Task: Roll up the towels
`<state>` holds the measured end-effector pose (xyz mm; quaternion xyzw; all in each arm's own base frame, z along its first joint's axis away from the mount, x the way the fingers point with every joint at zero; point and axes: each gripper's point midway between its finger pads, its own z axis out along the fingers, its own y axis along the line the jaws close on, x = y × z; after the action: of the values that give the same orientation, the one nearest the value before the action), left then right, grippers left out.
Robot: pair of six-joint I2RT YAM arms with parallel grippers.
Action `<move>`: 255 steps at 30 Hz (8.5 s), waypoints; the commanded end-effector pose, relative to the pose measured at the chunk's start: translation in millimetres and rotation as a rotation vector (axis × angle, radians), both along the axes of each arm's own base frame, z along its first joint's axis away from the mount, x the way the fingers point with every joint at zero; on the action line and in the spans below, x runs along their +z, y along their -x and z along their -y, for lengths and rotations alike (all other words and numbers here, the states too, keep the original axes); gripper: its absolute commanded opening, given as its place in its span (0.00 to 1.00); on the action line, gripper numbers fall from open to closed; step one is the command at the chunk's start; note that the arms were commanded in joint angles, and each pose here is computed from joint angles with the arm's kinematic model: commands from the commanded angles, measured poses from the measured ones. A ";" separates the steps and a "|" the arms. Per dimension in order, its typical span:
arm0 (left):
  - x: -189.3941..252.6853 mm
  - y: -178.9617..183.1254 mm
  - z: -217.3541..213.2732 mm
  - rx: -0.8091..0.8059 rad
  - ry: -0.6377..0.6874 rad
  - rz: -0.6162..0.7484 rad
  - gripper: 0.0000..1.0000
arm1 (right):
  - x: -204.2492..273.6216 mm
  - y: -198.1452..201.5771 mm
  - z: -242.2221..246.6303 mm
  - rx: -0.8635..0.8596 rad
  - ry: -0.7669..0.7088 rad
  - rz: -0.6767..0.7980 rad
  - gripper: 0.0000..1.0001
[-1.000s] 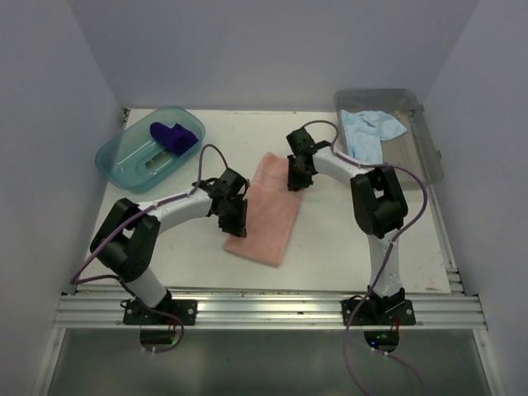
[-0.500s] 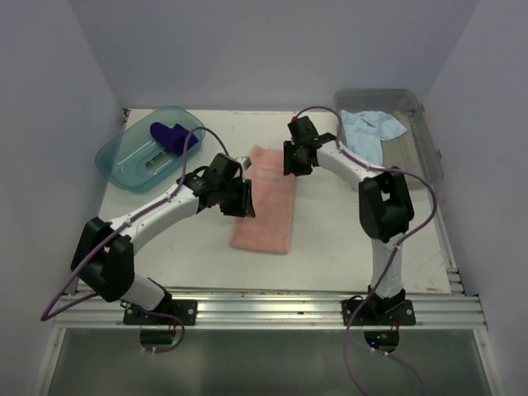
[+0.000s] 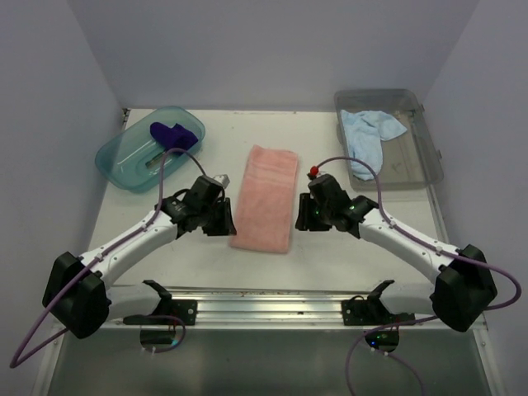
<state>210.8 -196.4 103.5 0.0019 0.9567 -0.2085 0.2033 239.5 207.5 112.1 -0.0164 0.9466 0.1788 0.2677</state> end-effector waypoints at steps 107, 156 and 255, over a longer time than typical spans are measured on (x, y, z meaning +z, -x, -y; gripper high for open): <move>-1.5 -158.2 -0.2 0.214 -0.067 0.041 0.55 | -61.1 -114.3 -34.7 -0.154 0.251 -0.002 0.00; -60.2 -161.9 27.7 0.104 -0.008 -0.061 0.20 | 8.8 -114.0 -81.5 0.020 0.163 0.136 0.24; -49.7 -17.3 -1.6 0.223 0.358 -0.178 0.86 | -57.1 66.3 -135.5 0.626 -0.030 0.066 0.00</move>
<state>217.4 -183.6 52.1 -0.1363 0.9339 -0.3097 0.1152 174.4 332.5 41.5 -0.3149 0.8920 0.2330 0.2258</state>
